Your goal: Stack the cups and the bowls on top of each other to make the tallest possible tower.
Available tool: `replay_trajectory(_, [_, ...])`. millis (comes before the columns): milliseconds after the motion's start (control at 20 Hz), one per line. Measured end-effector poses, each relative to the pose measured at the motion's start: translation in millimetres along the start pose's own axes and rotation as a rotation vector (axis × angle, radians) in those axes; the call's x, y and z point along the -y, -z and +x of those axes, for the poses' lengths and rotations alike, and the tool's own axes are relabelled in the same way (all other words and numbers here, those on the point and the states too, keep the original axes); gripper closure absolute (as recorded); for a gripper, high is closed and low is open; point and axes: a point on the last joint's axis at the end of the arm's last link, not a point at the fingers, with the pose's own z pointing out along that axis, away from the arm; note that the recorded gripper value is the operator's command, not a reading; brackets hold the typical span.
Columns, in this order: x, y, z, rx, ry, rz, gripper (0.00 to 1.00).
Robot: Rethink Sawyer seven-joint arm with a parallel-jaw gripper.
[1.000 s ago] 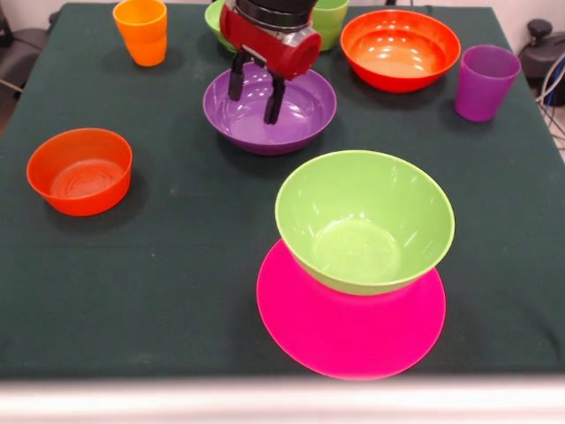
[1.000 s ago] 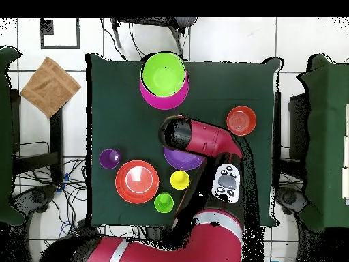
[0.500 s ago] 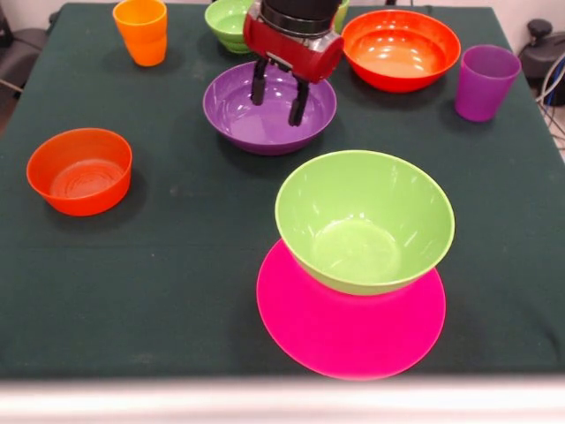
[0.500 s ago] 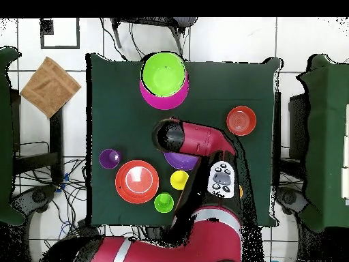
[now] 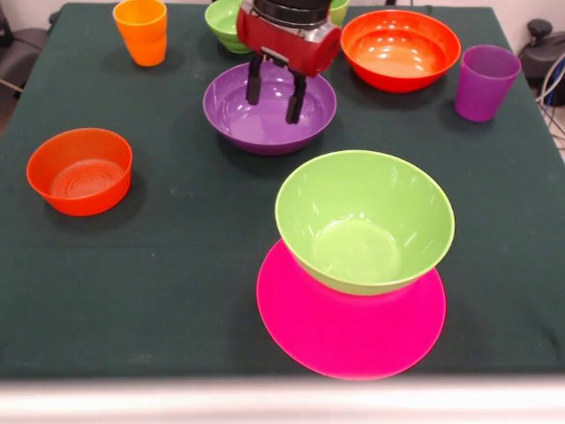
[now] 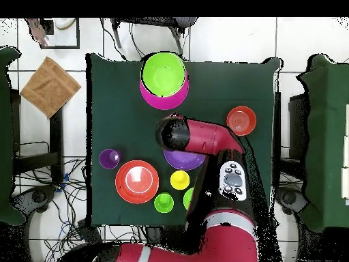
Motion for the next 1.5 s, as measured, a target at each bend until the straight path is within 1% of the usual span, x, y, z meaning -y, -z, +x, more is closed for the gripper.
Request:
replay_trajectory(100, [7,3,-6.8,0.002,-0.004,-0.003,0.00])
replay_trajectory(250, [13,6,-11.5,-0.002,-0.008,-0.004,0.00])
replay_trajectory(350, [23,10,-14.9,-0.019,-0.014,-0.001,0.00])
replay_trajectory(500, [35,11,-15.3,-0.043,-0.012,0.006,0.00])
replay_trajectory(750, [49,7,-15.9,-0.060,-0.001,0.010,0.00])
replay_trajectory(800, [55,4,-14.7,-0.067,0.006,0.009,0.00])
replay_trajectory(1100, [73,-6,-4.3,-0.100,0.024,0.009,0.00])
replay_trajectory(1200, [79,-10,1.0,-0.114,0.033,0.009,0.00])
replay_trajectory(1250, [86,-15,6.8,-0.128,0.044,0.010,0.00])
replay_trajectory(1500, [96,-26,17.1,-0.150,0.070,0.016,0.00])
